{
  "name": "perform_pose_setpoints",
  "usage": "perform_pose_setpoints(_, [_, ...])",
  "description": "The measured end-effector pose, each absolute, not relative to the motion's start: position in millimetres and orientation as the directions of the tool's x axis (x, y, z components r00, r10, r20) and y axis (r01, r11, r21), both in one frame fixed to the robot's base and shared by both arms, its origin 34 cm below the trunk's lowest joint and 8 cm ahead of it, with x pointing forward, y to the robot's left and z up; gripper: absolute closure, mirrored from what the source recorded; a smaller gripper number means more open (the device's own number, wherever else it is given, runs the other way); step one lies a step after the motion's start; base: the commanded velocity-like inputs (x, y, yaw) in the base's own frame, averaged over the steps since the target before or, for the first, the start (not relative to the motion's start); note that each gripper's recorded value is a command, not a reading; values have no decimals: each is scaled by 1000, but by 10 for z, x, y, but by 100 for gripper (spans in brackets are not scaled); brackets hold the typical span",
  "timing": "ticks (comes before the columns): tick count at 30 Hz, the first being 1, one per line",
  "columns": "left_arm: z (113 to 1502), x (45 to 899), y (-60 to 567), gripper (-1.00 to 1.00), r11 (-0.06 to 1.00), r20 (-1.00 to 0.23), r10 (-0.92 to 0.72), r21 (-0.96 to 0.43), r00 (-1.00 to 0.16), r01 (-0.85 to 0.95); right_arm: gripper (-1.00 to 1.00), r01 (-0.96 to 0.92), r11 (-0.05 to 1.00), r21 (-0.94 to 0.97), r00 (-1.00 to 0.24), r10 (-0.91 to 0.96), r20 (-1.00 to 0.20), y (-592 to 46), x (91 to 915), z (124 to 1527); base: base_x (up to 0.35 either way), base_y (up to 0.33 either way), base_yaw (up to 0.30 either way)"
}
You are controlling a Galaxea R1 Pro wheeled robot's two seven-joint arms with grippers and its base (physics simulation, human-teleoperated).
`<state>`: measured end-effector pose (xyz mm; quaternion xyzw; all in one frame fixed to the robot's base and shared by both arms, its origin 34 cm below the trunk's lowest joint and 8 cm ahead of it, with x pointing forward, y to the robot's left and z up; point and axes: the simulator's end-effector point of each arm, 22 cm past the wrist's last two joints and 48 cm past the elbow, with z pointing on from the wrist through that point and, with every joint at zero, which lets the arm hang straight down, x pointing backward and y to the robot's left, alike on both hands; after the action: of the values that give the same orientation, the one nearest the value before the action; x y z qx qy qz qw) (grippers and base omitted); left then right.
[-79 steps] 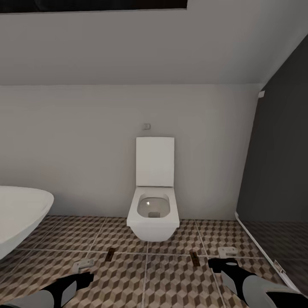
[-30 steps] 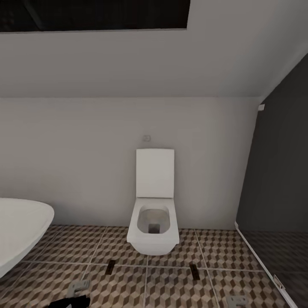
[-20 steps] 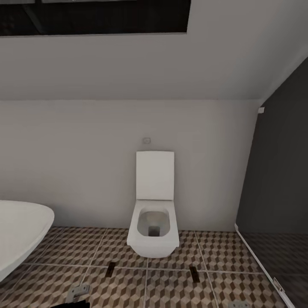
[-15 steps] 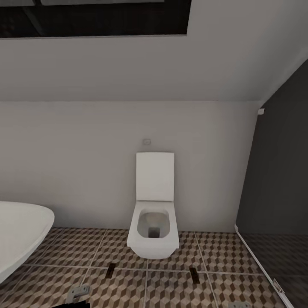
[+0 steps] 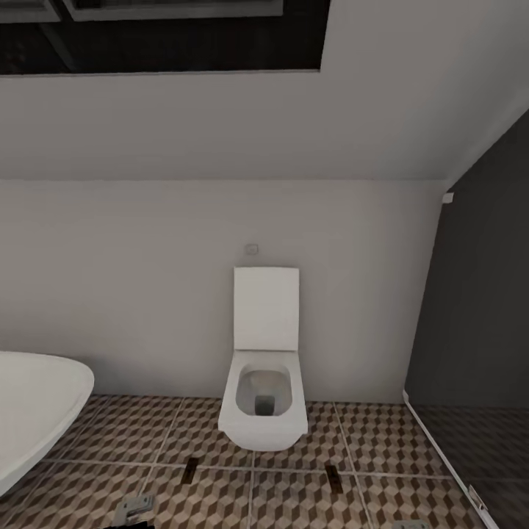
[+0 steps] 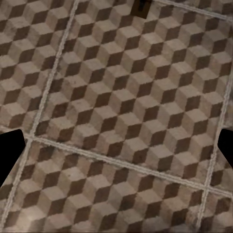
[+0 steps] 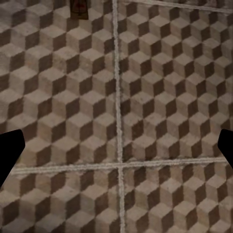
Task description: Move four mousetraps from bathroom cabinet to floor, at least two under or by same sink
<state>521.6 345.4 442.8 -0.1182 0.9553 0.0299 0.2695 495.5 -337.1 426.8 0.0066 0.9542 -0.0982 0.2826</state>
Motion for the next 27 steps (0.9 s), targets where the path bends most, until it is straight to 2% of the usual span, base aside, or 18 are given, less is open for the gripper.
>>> perform_pose_setpoints(14, [4530, 4987, 3385, -100, 972, -486, -209, -4, -849, -237, -100, 62, 981, -184, -853, -43, -520, -3355, 4793, 4429, 0, 0, 0])
perform_pose_setpoints(27, [4521, 4570, 3277, -100, 973, -470, -203, -1, -859, -230, -100, 36, 983, -182, -900, -47, -434, -3294, 4134, 4334, 0, 0, 0])
